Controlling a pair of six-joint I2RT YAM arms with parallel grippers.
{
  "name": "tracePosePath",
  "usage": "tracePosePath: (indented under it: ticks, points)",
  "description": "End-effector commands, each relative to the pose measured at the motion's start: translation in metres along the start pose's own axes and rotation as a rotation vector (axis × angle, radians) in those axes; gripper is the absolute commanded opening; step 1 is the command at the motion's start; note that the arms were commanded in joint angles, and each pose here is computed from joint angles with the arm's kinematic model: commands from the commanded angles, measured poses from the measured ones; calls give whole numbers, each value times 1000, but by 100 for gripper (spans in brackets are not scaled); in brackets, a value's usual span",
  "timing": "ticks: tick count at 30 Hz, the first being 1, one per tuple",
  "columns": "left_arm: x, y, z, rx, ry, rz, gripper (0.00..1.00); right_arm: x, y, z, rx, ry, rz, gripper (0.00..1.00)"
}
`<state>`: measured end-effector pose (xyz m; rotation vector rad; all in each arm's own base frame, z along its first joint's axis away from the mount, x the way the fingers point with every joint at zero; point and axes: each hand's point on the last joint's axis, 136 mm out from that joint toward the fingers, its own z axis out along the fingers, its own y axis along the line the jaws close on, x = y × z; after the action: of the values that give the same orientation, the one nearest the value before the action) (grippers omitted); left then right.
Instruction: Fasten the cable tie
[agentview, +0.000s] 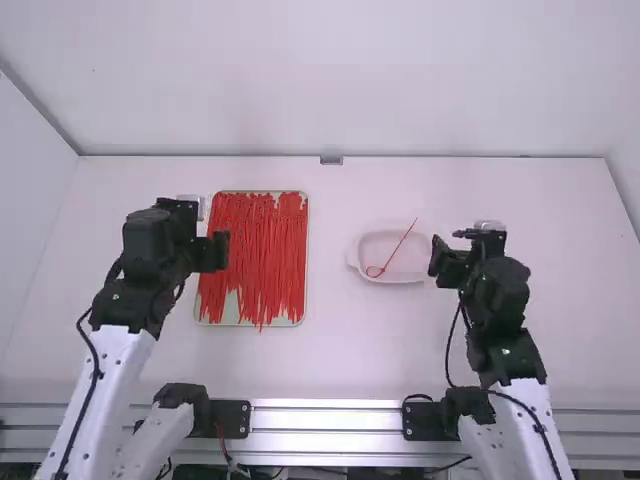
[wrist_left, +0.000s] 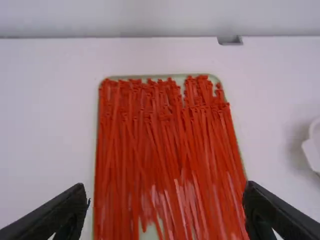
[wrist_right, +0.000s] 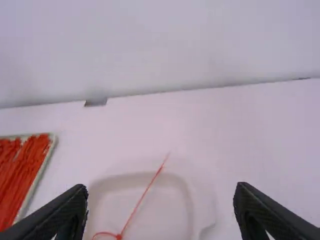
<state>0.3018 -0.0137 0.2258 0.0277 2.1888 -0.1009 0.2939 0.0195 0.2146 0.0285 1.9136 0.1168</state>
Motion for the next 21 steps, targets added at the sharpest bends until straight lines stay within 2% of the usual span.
tracePosePath:
  ticks: [1,3,5,21]
  points:
    - [2,13,-6,-79,-41,19,77,3,-13,-5,38,-39,-72,73]
    - [3,13,-9,-82,-84,21,73,3,-17,-9,48,-85,-81,68]
    - [4,13,-11,-82,-118,22,69,13,-17,-10,48,-85,-81,65]
    - [13,11,-33,-78,-460,36,35,100,-24,-12,48,-85,-81,31]
